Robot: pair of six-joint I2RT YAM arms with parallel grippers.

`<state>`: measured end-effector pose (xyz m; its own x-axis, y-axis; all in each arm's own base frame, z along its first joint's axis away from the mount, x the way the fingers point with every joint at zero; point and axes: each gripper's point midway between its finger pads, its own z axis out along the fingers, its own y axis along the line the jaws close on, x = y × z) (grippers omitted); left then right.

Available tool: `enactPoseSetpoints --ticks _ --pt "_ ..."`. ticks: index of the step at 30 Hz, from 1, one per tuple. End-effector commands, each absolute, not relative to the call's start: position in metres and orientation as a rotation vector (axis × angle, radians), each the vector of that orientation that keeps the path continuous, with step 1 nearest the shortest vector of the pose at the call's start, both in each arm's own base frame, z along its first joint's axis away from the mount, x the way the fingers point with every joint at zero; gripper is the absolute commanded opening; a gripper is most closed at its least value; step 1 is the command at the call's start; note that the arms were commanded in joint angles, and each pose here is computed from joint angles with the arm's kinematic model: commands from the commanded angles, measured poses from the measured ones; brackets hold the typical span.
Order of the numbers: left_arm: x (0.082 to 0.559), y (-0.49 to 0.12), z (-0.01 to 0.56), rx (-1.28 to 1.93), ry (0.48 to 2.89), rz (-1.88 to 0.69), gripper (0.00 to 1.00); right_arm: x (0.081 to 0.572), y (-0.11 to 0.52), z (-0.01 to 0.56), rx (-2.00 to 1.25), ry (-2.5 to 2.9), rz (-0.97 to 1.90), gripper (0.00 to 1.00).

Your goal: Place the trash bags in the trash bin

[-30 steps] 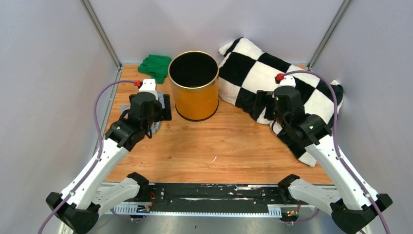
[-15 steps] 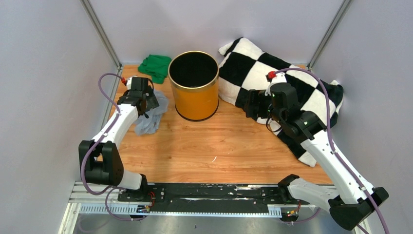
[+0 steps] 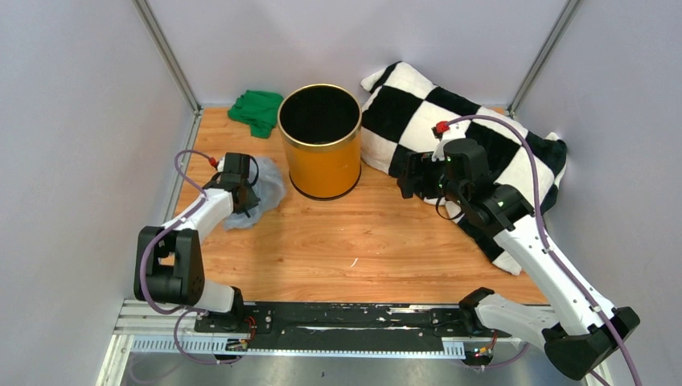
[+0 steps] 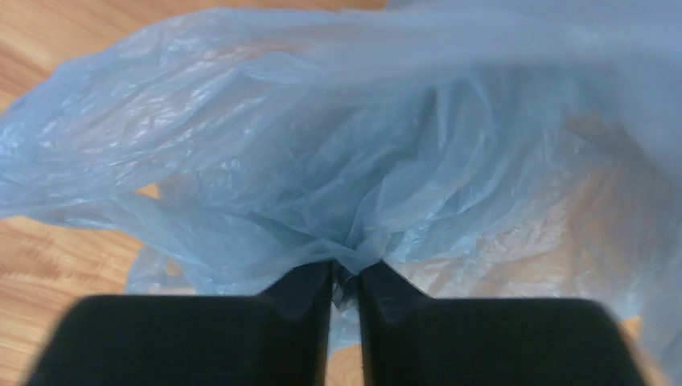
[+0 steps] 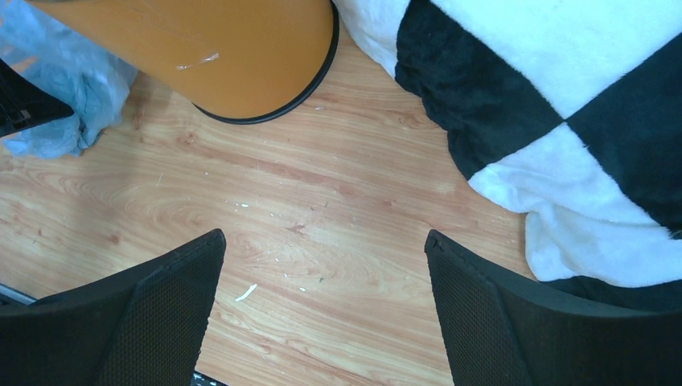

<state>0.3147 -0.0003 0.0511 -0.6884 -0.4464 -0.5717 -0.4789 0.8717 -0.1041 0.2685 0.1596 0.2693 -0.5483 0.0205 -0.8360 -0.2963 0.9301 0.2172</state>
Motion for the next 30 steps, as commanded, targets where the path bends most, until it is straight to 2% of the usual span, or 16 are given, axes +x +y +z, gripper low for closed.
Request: enactPoseSetpoints --ticks 1,2,10,17,24,30 --pt "0.299 -0.026 0.057 -0.598 2.419 -0.105 0.03 0.264 0.165 0.251 -0.194 2.162 0.455 0.93" --pt "0.292 -0.034 0.059 -0.570 2.418 -0.140 0.00 0.263 0.166 0.247 -0.192 2.167 0.465 0.93" --pt "0.235 -0.138 0.071 -0.216 2.469 -0.451 0.00 0.238 0.194 0.211 -0.273 2.230 0.649 0.88" --pt "0.207 -0.196 0.096 0.024 2.462 -0.621 0.00 0.213 0.228 0.179 -0.430 2.197 0.728 0.89" --pt "0.215 -0.214 0.120 0.091 2.424 -0.692 0.22 0.196 0.263 0.173 -0.522 2.143 0.773 0.90" --pt "0.222 -0.217 0.148 0.101 2.375 -0.705 0.39 0.208 0.270 0.163 -0.553 2.145 0.696 0.91"
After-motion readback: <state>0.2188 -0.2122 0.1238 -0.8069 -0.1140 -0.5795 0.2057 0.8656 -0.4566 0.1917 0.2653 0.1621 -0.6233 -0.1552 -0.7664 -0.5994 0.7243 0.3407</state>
